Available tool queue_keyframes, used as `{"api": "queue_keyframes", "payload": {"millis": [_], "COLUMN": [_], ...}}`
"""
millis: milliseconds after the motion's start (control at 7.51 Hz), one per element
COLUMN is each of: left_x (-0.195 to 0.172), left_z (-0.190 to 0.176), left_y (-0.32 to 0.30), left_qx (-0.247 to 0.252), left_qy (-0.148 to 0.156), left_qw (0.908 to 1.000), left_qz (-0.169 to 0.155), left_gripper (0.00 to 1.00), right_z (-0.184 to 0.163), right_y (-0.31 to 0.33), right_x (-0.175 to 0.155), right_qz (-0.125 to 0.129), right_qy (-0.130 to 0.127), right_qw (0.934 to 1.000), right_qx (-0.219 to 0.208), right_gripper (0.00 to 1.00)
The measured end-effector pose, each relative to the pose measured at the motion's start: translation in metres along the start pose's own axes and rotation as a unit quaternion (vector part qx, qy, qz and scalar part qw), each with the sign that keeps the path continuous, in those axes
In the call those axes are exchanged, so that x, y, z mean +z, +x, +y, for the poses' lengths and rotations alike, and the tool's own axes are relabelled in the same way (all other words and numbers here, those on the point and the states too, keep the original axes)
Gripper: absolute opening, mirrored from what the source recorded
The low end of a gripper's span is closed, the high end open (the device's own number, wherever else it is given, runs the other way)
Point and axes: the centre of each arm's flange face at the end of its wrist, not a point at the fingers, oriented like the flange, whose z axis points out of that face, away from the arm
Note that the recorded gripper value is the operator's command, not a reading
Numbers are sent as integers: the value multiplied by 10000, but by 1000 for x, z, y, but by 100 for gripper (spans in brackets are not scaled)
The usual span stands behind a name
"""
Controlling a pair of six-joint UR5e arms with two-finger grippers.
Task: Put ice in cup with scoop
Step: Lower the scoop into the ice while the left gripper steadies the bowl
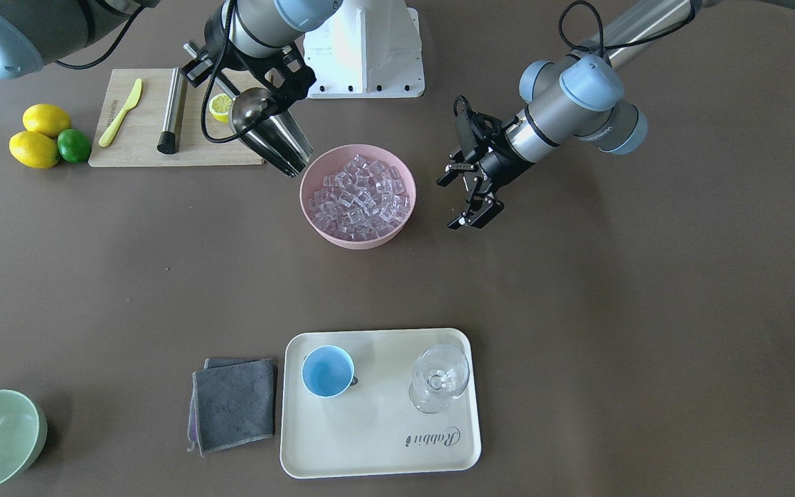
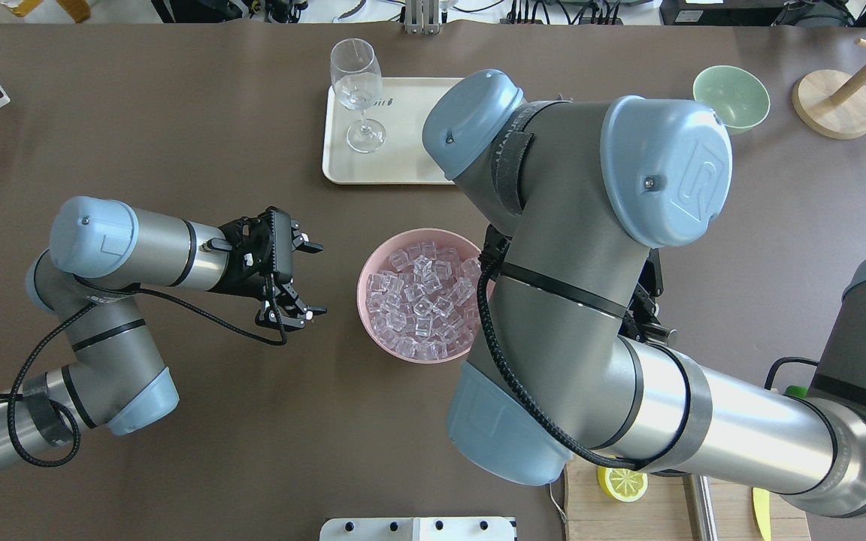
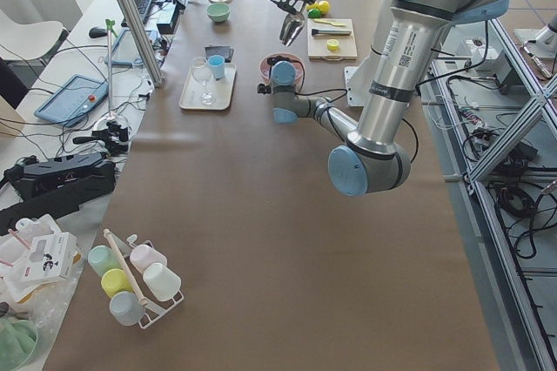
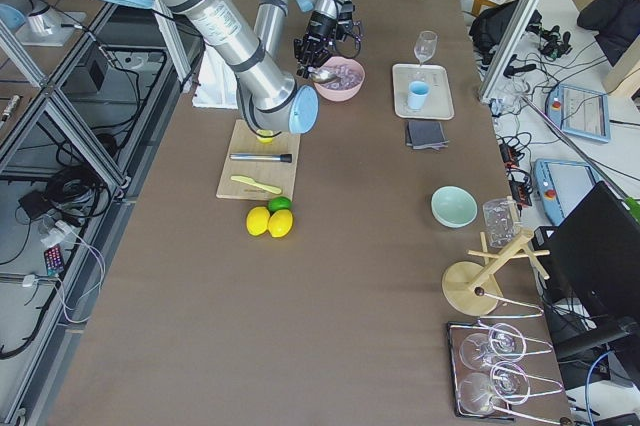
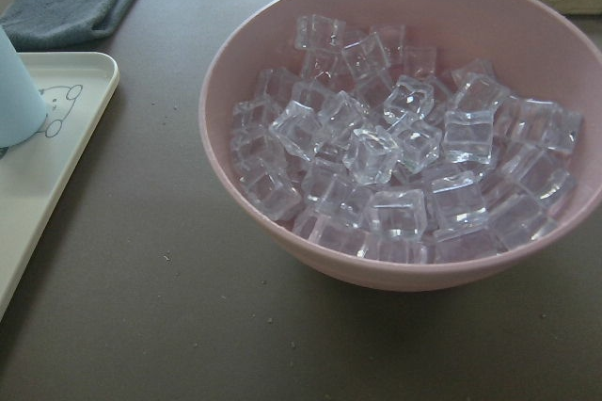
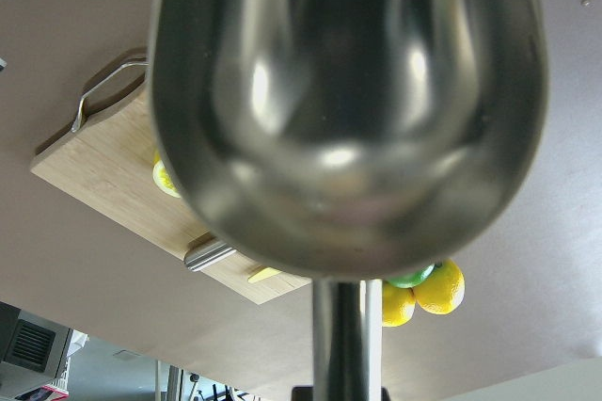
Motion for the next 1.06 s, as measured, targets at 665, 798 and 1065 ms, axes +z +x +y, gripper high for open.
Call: {"api": "queue_keyframes", "payload": {"millis": [665, 798, 1065], "left_x": [-8, -10, -15], "left_z": [11, 9, 6], "left_y": [5, 6, 6], "left_qx": [-20, -12, -4], "left_qy": [-43, -25, 17], "left_qw": [10000, 10000, 10000], "left_qz": [19, 13, 36], "left_gripper": [98, 98, 98], "right_z": [-26, -37, -50], "right_y": [-4, -8, -19], "right_x": [-16, -32, -42], "right_qz": [-99, -113, -146], "right_qy": [-302, -356, -440], "right_qw": [9993, 9990, 9987], "right_qx": [213, 231, 197], "right_gripper": [0, 0, 0]}}
